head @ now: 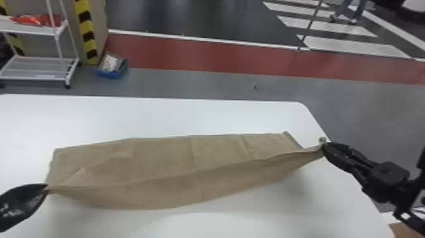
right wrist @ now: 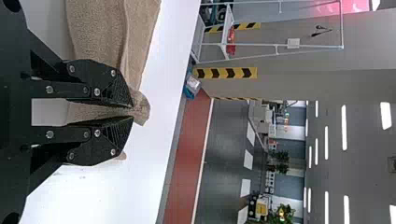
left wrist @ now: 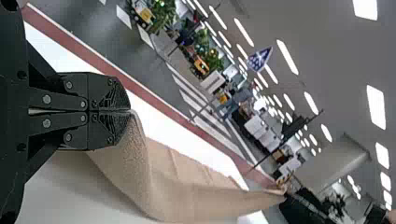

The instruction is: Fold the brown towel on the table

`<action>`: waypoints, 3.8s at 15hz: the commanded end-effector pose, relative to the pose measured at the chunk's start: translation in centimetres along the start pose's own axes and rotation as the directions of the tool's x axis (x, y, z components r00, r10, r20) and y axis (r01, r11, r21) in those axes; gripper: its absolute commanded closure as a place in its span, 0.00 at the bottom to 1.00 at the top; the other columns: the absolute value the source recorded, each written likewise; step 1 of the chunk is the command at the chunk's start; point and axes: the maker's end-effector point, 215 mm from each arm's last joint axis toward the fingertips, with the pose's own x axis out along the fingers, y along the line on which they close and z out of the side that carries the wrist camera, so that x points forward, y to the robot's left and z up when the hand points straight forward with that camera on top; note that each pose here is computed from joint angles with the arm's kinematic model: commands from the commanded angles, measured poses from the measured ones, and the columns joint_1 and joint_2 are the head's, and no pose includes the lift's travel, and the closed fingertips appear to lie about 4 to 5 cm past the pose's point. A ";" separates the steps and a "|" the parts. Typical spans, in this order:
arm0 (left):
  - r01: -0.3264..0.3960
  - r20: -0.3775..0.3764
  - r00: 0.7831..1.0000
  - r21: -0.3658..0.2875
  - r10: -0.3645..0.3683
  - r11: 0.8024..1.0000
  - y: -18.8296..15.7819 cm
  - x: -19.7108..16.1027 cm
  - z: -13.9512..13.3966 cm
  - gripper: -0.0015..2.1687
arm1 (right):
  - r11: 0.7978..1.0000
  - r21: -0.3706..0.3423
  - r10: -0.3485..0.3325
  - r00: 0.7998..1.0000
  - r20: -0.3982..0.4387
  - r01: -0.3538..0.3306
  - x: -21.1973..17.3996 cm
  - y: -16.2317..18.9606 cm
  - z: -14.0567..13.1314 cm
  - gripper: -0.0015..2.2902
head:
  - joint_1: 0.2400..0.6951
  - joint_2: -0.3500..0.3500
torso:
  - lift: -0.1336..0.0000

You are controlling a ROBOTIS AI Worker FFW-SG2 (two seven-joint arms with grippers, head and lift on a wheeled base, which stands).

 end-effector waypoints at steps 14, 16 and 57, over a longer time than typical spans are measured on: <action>0.380 -0.190 0.921 0.240 -0.341 0.893 0.2 9.1 -3.1 0.99 | 0.991 0.064 -0.111 0.989 -0.094 0.117 4.9 -7.2 -1.6 0.42 | 1.00 0.00 | 0.07; 0.365 -0.187 0.927 0.252 -0.325 0.896 2.2 11.0 -2.3 0.99 | 0.988 0.081 -0.126 0.987 -0.099 0.135 5.6 -8.3 -1.3 0.42 | 1.00 0.00 | 0.07; 0.466 -0.339 0.852 0.145 -0.398 0.873 5.3 19.4 -13.5 0.99 | 0.945 0.185 -0.213 0.935 -0.283 0.271 13.8 -13.6 -7.6 0.42 | 1.00 0.07 | 0.07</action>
